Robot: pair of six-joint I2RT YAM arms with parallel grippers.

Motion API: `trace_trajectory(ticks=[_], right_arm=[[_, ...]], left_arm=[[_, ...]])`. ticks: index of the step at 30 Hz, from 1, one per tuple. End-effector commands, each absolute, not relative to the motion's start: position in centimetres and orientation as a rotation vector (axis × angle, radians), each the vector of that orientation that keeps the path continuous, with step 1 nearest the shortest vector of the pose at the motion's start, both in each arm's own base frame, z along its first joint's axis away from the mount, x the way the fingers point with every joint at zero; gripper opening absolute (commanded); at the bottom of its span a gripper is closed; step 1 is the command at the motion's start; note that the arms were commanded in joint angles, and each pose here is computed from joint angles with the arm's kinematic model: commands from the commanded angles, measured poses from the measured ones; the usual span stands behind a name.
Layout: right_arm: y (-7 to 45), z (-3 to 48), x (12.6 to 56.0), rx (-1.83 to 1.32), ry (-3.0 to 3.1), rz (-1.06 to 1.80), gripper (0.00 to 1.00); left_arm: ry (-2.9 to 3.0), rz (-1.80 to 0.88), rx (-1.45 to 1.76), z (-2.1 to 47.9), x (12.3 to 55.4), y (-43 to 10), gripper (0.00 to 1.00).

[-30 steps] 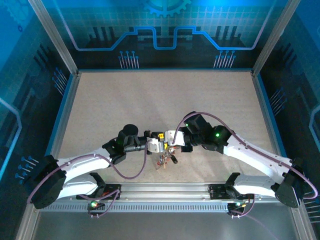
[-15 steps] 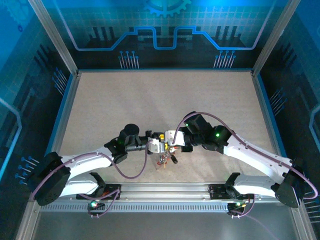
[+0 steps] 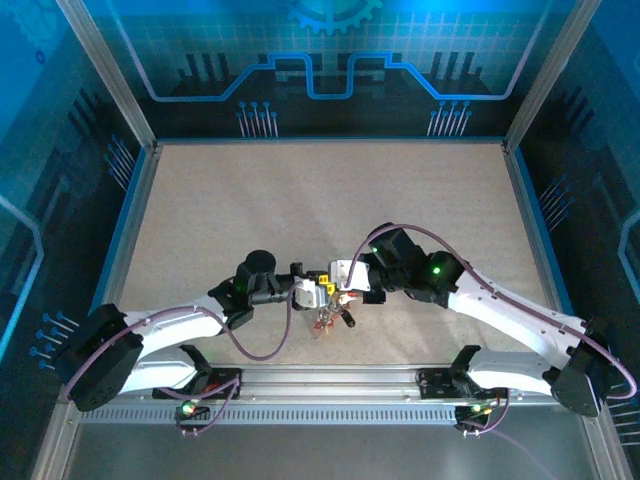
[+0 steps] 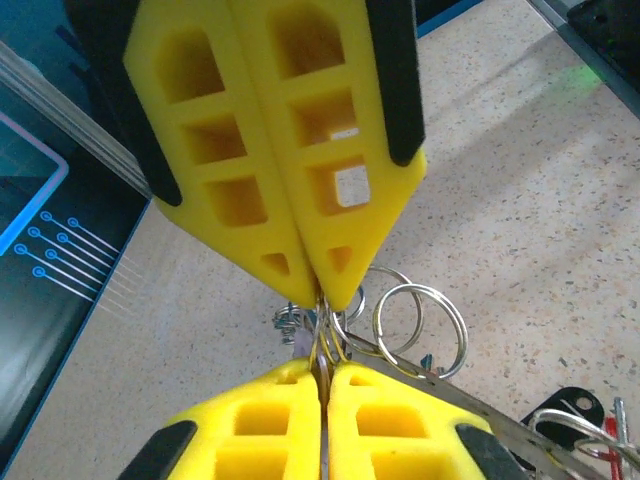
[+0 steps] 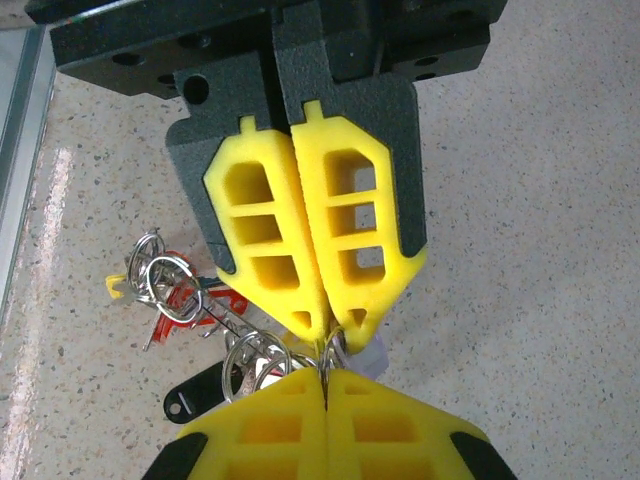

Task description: Put the keys on the keyring

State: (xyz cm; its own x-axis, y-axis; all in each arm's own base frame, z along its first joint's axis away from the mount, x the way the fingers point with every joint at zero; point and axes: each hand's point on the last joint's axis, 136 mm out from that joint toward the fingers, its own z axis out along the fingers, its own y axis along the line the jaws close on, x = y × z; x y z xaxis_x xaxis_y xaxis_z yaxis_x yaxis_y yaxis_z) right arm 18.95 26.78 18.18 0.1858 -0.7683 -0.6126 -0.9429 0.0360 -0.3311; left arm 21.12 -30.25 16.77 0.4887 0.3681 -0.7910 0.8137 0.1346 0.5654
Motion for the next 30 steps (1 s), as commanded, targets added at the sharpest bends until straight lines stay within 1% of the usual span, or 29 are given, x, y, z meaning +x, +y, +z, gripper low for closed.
trace_trajectory(ticks=[1,4,5,21,30], right_arm=[[27.2,19.1,19.2,-1.716,1.604,0.32,0.0],[26.8,19.3,19.5,-1.69,1.617,0.317,0.0],[26.7,19.3,19.5,-1.683,1.622,0.318,0.0],[26.2,19.1,20.8,-1.595,1.703,0.317,0.0],[26.1,19.2,21.3,-1.53,1.732,0.335,0.0]], left_arm=[[0.957,-0.412,1.39,20.1,21.2,-30.8,0.05],[0.991,-0.364,1.36,19.7,22.0,-30.2,0.02],[0.994,-0.355,1.349,19.5,22.1,-30.1,0.0],[1.08,-0.306,1.288,17.9,23.0,-28.8,0.0],[1.156,-0.283,1.315,15.1,23.1,-28.1,0.0]])
